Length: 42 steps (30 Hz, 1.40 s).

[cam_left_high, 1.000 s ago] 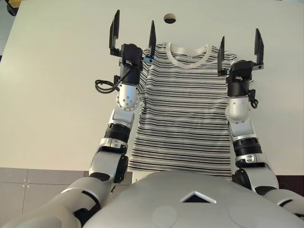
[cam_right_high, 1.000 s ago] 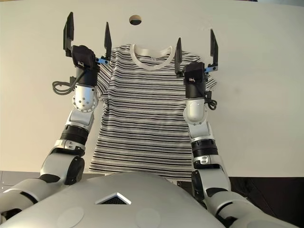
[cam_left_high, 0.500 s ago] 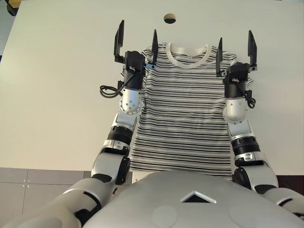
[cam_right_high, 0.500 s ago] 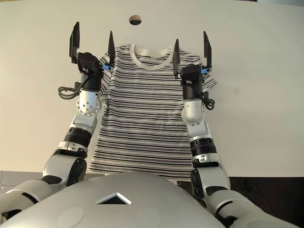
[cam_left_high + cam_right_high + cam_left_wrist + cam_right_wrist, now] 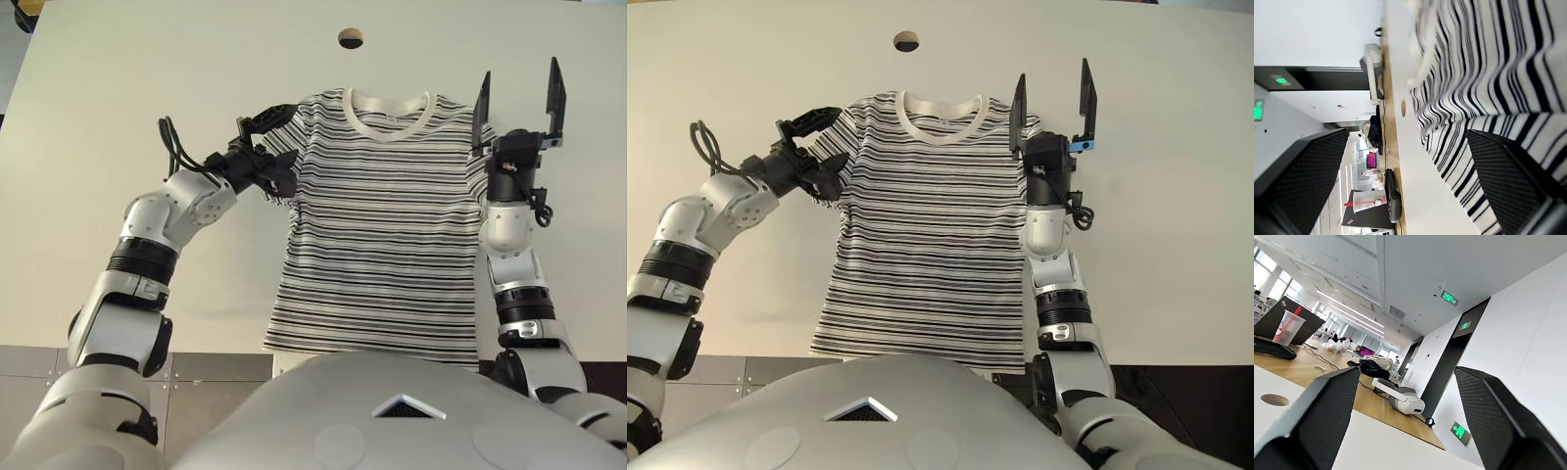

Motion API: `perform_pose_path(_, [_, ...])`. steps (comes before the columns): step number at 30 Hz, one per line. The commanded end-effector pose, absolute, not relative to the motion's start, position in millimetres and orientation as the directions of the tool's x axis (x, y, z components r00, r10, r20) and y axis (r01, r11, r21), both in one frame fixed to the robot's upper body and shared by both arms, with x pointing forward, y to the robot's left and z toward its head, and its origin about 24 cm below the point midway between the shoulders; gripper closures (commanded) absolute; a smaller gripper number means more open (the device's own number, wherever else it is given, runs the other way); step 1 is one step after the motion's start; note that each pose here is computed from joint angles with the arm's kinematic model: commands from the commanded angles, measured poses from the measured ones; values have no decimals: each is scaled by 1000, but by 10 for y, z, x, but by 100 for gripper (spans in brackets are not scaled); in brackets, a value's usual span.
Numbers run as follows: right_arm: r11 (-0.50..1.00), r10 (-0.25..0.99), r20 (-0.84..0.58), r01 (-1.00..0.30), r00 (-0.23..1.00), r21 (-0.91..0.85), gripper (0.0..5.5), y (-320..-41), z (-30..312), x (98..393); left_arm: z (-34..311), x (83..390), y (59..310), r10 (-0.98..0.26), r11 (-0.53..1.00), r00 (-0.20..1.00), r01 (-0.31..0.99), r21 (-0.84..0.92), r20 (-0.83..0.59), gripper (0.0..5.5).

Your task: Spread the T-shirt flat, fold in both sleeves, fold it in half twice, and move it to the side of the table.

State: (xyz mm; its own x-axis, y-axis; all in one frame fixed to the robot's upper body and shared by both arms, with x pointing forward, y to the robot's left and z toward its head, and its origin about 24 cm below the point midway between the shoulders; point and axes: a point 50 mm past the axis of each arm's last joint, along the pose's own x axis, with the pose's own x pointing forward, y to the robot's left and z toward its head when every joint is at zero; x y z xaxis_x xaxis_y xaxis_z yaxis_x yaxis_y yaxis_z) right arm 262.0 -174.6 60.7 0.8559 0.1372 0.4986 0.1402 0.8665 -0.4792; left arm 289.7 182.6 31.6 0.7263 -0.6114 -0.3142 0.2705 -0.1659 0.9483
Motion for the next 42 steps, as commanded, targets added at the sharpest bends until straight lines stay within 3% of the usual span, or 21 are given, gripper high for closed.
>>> perform_pose_path(1, [833, 151, 477, 148, 866, -532, 195, -1801, 566, 2581, 319, 2906, 1916, -581, -200, 740, 274, 941, -339, 107])
perform_pose_path(9, [775, 202, 472, 155, 858, -613, 195, -1781, 542, 2538, 137, 2843, 2030, -520, -239, 739, 355, 904, -428, 107])
perform_pose_path(17, [742, 262, 460, 128, 848, -658, 195, -1697, 502, 2515, 258, 2903, 2231, -435, -197, 829, 294, 935, -352, 107])
perform_pose_path(22, [727, 293, 448, 107, 844, -678, 195, -1622, 456, 2513, 466, 2994, 2084, -494, -70, 855, 139, 988, -155, 107])
perform_pose_path(25, [723, 303, 450, 105, 840, -683, 195, -1613, 448, 2498, 767, 3033, 2063, -488, 72, 869, -50, 996, 79, 107])
perform_pose_path(28, [722, 303, 451, 107, 840, -683, 195, -1620, 437, 2479, 1141, 2977, 2236, -389, 136, 871, -267, 954, 300, 107])
perform_pose_path(30, [717, 312, 442, 97, 841, -690, 195, -1604, 413, 2471, 1118, 2932, 2435, -316, 51, 911, -262, 964, 265, 107])
perform_pose_path(34, [705, 330, 439, 91, 836, -704, 195, -1583, 410, 2462, 683, 2903, 2696, -236, -131, 972, -17, 991, -14, 107])
perform_pose_path(38, [683, 348, 437, 95, 829, -724, 195, -1573, 415, 2462, 347, 2897, 2706, -247, -252, 933, 199, 947, -262, 107])
perform_pose_path(42, [671, 363, 432, 89, 826, -736, 195, -1566, 400, 2433, 185, 2840, 2670, -293, -322, 862, 318, 892, -413, 107])
